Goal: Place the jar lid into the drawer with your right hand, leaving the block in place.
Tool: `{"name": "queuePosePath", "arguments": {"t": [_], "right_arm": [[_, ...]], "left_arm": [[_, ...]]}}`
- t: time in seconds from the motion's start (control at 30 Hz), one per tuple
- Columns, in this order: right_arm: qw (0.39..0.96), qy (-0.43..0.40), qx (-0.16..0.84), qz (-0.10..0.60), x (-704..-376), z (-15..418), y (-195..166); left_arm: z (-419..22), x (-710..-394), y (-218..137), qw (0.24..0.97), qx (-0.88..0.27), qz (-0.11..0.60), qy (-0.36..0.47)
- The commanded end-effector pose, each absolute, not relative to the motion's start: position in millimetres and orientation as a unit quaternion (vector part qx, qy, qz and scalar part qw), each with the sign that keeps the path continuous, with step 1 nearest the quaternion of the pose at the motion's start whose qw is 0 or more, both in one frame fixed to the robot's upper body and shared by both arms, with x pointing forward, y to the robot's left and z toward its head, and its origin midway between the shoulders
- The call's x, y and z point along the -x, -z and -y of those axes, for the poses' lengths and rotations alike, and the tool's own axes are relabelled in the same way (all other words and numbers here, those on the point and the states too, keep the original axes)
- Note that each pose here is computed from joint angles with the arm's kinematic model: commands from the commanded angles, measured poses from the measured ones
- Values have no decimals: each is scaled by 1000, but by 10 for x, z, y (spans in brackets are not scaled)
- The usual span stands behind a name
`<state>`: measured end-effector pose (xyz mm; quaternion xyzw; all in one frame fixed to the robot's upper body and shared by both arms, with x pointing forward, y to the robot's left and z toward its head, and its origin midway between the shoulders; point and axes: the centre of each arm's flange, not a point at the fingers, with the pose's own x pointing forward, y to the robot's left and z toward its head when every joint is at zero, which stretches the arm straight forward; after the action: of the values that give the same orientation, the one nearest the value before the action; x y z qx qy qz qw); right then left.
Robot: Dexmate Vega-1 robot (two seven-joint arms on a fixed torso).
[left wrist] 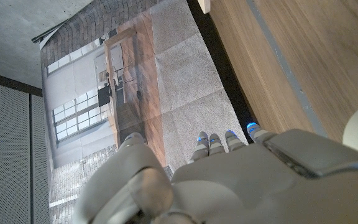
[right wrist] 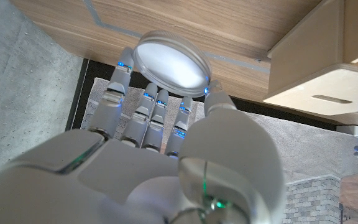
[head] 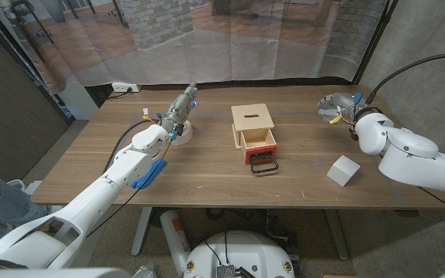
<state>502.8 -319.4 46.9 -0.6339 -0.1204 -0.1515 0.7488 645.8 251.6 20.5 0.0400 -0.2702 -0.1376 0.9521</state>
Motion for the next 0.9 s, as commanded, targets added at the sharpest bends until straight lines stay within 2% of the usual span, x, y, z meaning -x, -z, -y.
{"name": "queuePosePath", "arguments": {"t": [0.03,0.9], "right_arm": [[744,144,636,144,-4933,3059,-469],[735,119,638,197,-4735,2847,-532]], "left_arm": [[-2532,-6464,-195,953,-41,267,138],[-2542,-6460,-218,953,-45,268,137]]}}
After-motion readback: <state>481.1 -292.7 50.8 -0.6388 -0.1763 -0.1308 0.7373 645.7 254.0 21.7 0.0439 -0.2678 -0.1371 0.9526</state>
